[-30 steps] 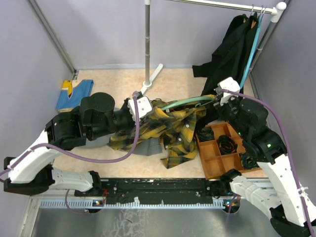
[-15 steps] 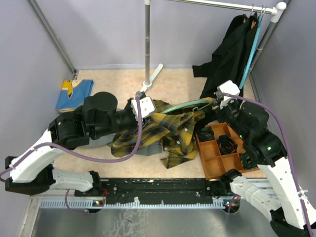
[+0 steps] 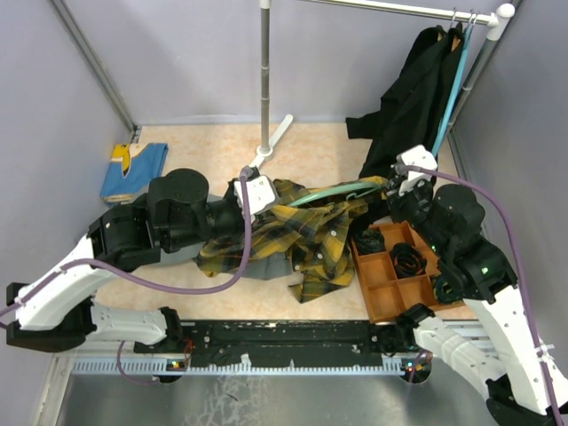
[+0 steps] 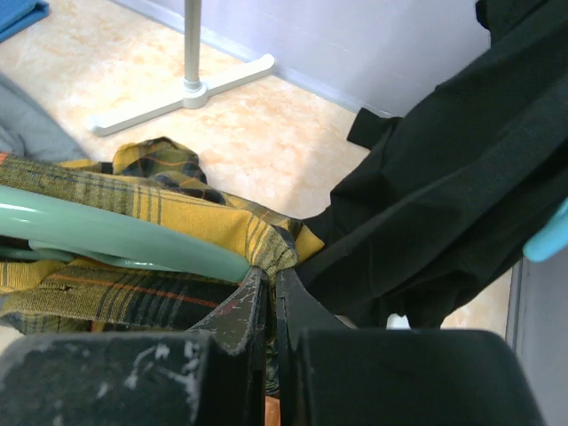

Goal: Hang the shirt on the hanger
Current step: Hang the shirt on the hanger.

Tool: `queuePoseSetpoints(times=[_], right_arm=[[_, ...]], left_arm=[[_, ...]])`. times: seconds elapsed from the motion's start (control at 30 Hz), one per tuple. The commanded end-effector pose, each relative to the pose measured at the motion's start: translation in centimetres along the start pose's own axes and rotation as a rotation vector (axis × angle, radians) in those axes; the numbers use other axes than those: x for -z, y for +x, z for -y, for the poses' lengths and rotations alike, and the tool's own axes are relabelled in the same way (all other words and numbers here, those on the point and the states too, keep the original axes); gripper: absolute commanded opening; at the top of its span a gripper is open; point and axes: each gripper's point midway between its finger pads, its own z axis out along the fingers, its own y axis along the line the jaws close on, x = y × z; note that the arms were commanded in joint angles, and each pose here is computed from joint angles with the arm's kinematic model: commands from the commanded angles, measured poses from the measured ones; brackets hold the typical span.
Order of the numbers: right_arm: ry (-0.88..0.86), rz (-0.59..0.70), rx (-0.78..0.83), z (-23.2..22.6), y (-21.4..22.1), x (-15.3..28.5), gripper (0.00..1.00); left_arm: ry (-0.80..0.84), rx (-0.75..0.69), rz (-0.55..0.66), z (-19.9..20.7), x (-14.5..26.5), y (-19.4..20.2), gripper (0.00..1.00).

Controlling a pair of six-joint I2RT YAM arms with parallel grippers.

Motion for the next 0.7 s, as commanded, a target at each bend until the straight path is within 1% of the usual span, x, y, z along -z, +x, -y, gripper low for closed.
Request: queuePoseSetpoints(times=[0.0,0.2,0.27,0.33,0.4,0.47,0.53,0.6,0.67], right_arm=[[0.141,0.12,-0.089,2.6,-3.4,1.7,0.0],[0.371,0.056,-0.068,6.7,-2.5,3.3,0.0],[0.449,0.029,-0.059,7.9,-2.4,3.8,0.0],[0.456,0.004,-0.035,8.2,-2.4,3.9,0.0],[0.419,0.033,-0.038,7.7,-3.2,4.0,0.0],[0.304,0.102,-0.039,6.1,-4.7,4.3,0.0],[0.124,0.17,-0.04,3.2,-6.5,4.5,0.0],[0.017,0.198,-0.064,1.4,-7.7,4.8,0.0],[-0.08,0.192,-0.091,-0.3,-8.2,4.7,0.0]], left_arm=[[0.034,0.012,0.091,0.4,0.2,-2.3,0.0],[0.091,-0.002,-0.027,1.3,1.2,0.0,0.0],[0.102,-0.002,-0.044,1.5,1.5,0.4,0.0],[0.092,0.003,-0.058,1.4,1.6,0.7,0.0],[0.078,0.003,-0.078,1.2,1.5,1.2,0.0],[0.046,0.004,-0.103,0.7,1.3,1.7,0.0],[0.007,0.003,-0.123,0.1,0.9,2.0,0.0],[-0.026,0.005,-0.133,-0.4,0.5,2.1,0.0],[-0.05,0.007,-0.128,-0.8,-0.1,1.9,0.0]])
